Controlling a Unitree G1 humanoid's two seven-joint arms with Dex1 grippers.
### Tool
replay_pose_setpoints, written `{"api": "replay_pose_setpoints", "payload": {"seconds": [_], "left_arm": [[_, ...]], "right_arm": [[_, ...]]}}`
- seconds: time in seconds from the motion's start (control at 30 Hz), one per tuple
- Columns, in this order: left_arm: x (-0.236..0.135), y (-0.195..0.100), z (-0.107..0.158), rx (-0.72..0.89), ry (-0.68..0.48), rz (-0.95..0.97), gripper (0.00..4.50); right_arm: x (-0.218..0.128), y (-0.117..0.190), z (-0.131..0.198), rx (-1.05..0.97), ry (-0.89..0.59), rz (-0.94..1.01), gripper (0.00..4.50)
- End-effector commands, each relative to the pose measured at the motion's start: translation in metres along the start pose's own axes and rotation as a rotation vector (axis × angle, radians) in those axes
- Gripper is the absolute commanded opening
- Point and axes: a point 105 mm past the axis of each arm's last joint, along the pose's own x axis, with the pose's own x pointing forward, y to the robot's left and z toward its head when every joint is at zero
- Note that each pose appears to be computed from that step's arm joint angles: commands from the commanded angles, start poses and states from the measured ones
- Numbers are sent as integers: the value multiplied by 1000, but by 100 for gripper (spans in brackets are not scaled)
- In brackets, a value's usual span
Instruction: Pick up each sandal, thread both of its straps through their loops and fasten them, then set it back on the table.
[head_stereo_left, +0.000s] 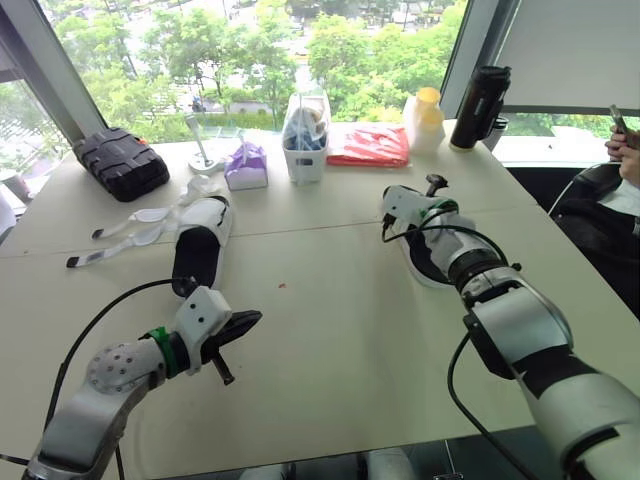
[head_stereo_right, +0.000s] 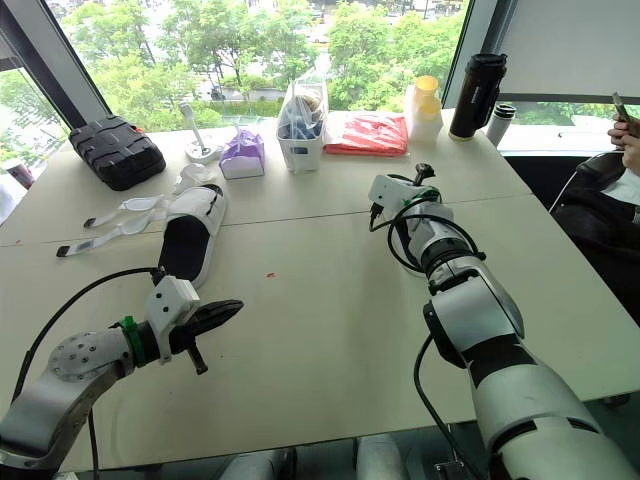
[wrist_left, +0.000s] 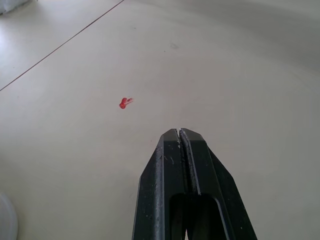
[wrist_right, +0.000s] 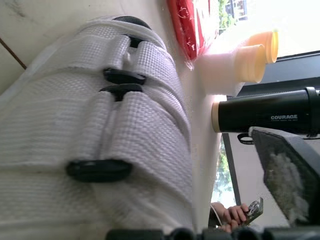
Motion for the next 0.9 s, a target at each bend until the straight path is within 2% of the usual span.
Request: {"api": "replay_pose_setpoints", "payload": {"seconds": [0.03, 0.17, 0.27, 0.4, 0.47, 0.53, 0.6, 0.63, 0.73, 0.87, 0.9], "left_arm": [[-1, 5, 11, 76, -2, 17, 0], [-3, 14, 13, 109, 6, 54, 0], [-6, 30, 14, 173, 27, 126, 0], [-11, 62, 23, 280, 48, 275, 0], [-14, 76, 24, 355, 79, 325, 0], [-16, 90, 23, 437, 130, 374, 0], [-18, 107, 22, 519, 176, 438, 0], [-20, 117, 22, 545, 194, 483, 54], [-20, 140, 25, 632, 240, 575, 177], [-12, 160, 29, 701, 254, 638, 386], [-7, 168, 31, 729, 261, 661, 424]], "right_arm": [[-6, 1, -8, 46, -52, 89, 446], [-28, 16, -18, 142, -103, 240, 446], [-58, 20, -10, 251, -202, 347, 446], [-114, 16, 23, 469, -500, 560, 446], [-153, 20, 41, 535, -654, 739, 446], [-172, 23, 49, 556, -705, 834, 446], [-174, 22, 55, 575, -711, 839, 446], [-173, 21, 58, 588, -712, 833, 450], [-173, 20, 68, 607, -729, 831, 450], [-173, 23, 75, 618, -742, 837, 450], [-172, 24, 77, 616, -741, 837, 450]]}}
